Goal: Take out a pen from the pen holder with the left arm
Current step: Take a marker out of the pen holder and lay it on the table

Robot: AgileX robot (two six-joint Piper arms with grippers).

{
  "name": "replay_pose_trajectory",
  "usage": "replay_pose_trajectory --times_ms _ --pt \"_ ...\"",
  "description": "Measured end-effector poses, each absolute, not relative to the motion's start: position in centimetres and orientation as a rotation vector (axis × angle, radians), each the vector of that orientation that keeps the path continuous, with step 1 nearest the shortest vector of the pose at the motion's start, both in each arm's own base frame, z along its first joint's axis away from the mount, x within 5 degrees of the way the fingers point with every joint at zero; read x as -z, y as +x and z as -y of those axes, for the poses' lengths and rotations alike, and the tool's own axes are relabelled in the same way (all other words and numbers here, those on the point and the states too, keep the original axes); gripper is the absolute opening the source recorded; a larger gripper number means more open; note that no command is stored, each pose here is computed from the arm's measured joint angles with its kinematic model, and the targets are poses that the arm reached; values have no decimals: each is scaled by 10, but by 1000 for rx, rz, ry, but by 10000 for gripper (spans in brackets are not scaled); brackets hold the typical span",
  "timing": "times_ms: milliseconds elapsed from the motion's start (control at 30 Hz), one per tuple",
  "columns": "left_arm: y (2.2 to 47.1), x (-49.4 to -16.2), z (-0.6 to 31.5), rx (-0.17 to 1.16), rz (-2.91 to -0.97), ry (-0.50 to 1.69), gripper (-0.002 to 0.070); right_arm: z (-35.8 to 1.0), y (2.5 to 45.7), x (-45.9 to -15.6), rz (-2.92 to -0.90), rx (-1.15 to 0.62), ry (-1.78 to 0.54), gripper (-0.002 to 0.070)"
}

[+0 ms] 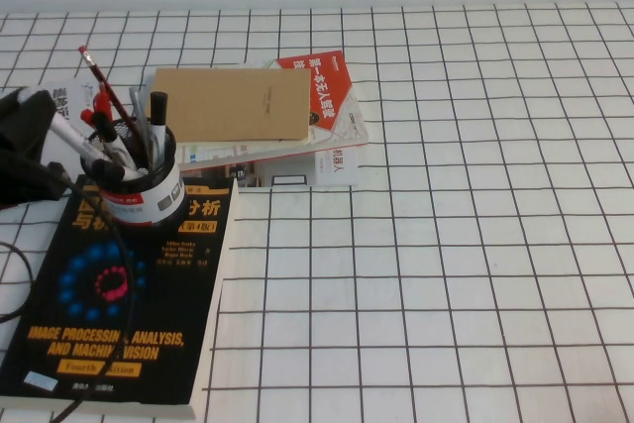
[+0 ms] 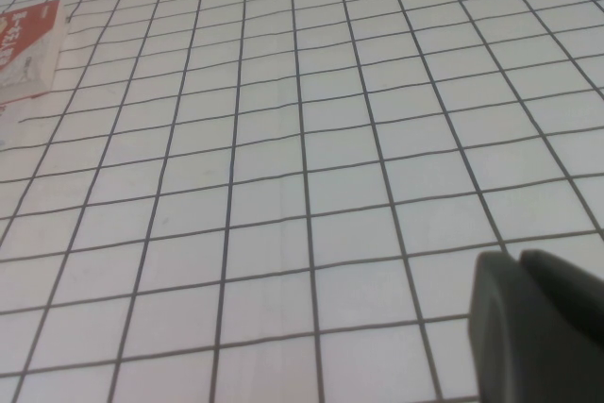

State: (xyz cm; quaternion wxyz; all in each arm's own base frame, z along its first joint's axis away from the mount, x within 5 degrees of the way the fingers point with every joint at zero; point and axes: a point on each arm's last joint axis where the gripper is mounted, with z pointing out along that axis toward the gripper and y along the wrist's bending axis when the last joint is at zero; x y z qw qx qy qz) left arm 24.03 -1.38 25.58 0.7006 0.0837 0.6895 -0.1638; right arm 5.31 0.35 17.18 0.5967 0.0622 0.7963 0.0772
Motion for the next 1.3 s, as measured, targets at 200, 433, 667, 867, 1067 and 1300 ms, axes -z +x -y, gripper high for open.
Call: replay_pose_trajectory --times_ms 200,433,667,867,1067,1300 --pt "223 -308 12 198 -1519 271 95 -4 53 -172 -1848 -179 144 -17" --pt "192 -402 26 176 -1441 228 95 -4 53 -172 -1848 -179 144 -16" --pt "175 -436 59 241 -1404 263 95 -4 53 -172 -1848 -179 144 -17" --pt "190 -412 89 100 -1670 376 95 -4 53 -172 -1848 -179 144 -17" --pt "204 -381 133 198 -2011 554 95 -4 53 -172 -1848 -179 144 -17" --pt "233 -340 180 358 -2321 677 95 -4 53 -172 -1848 -179 144 -16"
